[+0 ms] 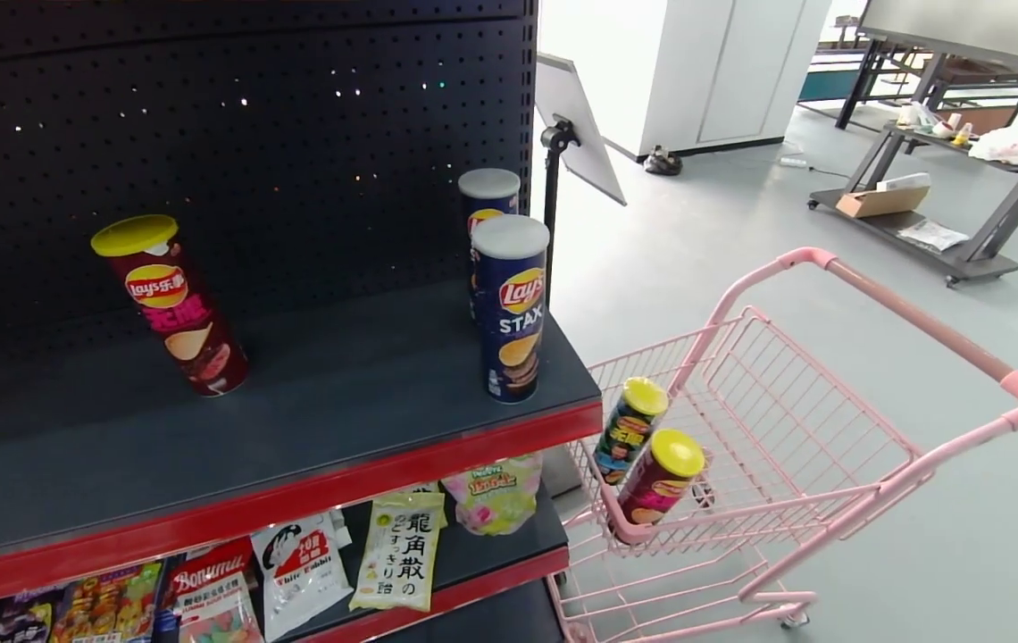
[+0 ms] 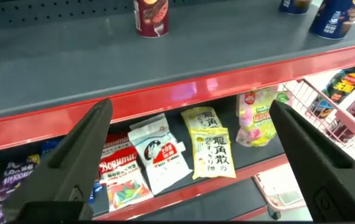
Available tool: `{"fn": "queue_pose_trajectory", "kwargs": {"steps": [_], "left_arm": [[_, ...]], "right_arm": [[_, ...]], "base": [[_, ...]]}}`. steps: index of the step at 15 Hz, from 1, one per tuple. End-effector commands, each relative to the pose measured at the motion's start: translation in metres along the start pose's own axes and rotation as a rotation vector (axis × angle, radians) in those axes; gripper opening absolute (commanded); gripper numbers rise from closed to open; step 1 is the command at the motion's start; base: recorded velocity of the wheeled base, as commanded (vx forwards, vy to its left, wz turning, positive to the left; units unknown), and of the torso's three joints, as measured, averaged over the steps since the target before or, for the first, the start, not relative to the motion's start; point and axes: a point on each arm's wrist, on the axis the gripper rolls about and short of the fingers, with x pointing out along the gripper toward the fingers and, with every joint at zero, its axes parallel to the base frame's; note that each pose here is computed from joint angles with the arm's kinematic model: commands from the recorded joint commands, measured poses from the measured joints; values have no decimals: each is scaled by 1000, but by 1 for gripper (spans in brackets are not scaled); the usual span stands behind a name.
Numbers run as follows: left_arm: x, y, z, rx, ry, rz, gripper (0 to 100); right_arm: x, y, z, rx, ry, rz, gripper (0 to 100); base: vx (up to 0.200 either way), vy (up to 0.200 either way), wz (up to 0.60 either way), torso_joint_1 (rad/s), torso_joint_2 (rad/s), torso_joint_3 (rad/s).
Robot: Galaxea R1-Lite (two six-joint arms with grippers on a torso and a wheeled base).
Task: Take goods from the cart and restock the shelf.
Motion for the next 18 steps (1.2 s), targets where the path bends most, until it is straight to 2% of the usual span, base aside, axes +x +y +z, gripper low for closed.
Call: {"fn": "queue_pose_trajectory", "kwargs": {"steps": [1, 18], "left_arm": [[0, 0, 0, 0, 1, 0, 100], [0, 0, 0, 0, 1, 0, 100]], "right_arm": [[0, 0, 0, 0, 1, -1, 100], [0, 0, 0, 0, 1, -1, 100]], "base": [[0, 0, 0, 0, 0, 0], [0, 0, 0, -134, 342, 207]]}}
